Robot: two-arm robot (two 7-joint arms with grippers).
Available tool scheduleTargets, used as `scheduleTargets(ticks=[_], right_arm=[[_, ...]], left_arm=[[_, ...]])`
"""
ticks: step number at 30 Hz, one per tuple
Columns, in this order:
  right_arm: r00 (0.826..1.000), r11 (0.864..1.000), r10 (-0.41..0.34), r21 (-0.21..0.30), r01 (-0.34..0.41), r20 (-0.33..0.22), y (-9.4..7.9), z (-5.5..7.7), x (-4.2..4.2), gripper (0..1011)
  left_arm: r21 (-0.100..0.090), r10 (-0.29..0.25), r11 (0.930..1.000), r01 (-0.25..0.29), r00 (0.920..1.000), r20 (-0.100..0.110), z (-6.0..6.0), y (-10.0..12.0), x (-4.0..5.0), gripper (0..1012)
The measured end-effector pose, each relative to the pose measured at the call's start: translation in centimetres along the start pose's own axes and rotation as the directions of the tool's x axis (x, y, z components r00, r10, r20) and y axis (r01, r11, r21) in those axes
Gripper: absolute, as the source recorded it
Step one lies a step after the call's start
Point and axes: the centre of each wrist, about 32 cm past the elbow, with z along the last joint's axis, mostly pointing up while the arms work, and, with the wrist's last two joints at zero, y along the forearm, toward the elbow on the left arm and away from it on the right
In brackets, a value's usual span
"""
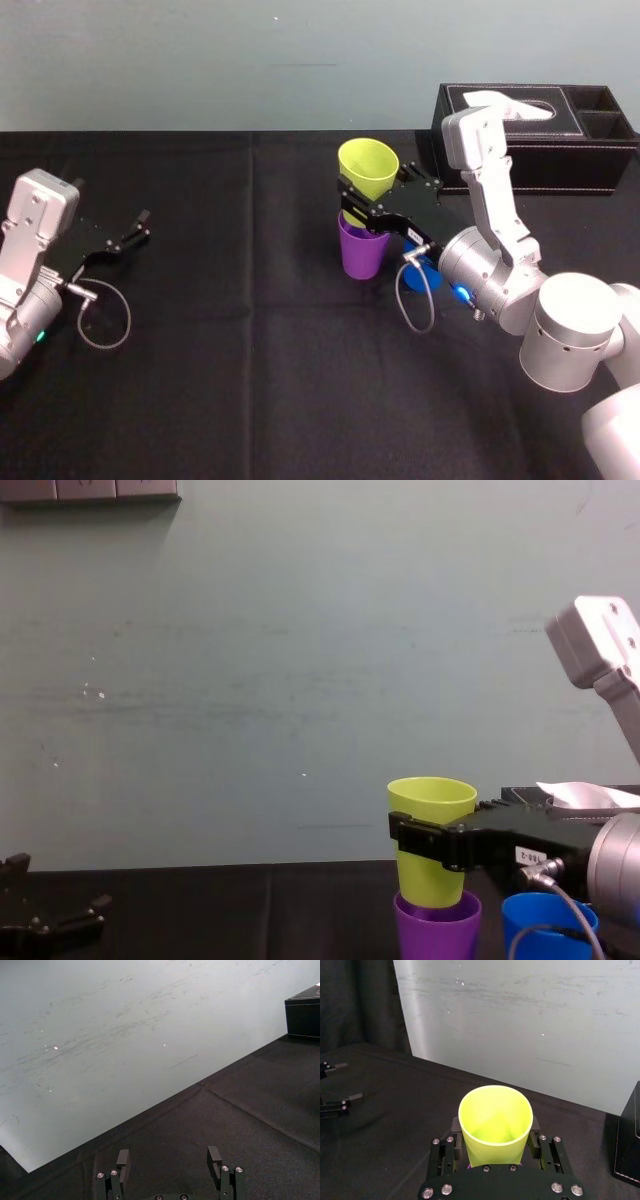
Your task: Stack the three plastic cups sequentially using one hand.
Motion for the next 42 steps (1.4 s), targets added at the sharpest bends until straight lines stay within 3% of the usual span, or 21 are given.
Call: scheduleTargets(ticks=[26, 42], right_arm=[[1.0, 0.999, -0.006, -0.034, 0.006, 0.019, 0.7, -1.7, 0.18, 731], [1.0, 0.998, -0.012, -0.06, 0.014, 0.027, 0.5, -2.7, -0.14, 731]], left_arm=[[0.0, 0.0, 1.0, 0.0, 1.0, 0.0, 0.0, 0.0, 0.0, 1011], [0.0, 0.0, 1.0, 0.0, 1.0, 0.0, 0.0, 0.0, 0.0, 1011]])
